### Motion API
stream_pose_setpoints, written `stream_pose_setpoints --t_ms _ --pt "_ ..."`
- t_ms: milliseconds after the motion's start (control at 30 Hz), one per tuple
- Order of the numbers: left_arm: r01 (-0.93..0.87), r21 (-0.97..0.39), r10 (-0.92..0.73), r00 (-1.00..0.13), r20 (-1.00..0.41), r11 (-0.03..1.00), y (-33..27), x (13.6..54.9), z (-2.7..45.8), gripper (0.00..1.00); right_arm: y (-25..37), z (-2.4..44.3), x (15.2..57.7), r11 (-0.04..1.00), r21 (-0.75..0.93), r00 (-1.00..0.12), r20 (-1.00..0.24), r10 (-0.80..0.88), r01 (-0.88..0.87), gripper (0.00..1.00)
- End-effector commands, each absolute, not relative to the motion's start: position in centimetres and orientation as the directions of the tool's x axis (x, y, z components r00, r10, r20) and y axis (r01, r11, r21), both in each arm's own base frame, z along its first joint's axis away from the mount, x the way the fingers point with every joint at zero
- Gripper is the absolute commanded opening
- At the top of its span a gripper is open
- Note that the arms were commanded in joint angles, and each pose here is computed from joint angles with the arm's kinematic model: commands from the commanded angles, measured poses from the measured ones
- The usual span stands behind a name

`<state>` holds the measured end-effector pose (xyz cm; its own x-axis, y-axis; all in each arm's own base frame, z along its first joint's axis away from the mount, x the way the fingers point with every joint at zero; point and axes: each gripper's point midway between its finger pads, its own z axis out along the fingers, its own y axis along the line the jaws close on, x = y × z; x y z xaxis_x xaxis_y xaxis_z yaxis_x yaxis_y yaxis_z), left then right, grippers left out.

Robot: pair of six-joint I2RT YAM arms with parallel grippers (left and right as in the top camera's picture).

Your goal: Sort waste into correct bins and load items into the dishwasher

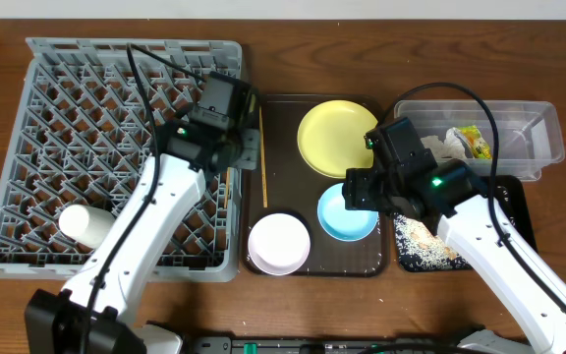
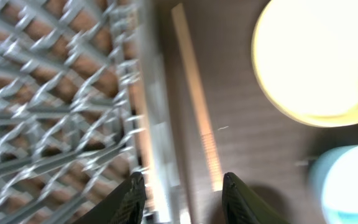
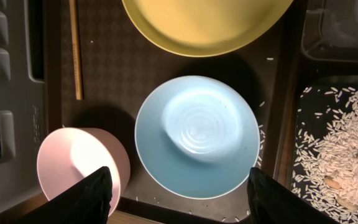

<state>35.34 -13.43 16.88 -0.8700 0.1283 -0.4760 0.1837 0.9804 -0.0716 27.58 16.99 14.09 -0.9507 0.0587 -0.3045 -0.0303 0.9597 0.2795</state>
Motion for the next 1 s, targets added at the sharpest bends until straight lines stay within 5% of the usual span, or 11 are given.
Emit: stream_pose_setpoints --t_ms 0,500,967 --pt "0.196 -0.148 0.111 -0.887 -0.449 0.969 -16.0 35.2 16.1 0.41 16.6 14.2 27.8 0.962 0.273 -0.947 -0.313 0.071 -0.018 0.68" --pt "0.114 -0.021 0.104 -0.956 -0.273 0.993 -16.5 38.3 2.6 0.38 17.0 14.3 27.8 0.959 0.282 -0.945 -0.319 0.068 -0.026 0.70" --pt "0.094 -0.005 0.092 -0.979 -0.182 0.996 -16.1 37.2 -0.5 0.20 17.3 14.5 28.0 0.957 0.289 -0.941 -0.331 0.066 -0.034 0.70"
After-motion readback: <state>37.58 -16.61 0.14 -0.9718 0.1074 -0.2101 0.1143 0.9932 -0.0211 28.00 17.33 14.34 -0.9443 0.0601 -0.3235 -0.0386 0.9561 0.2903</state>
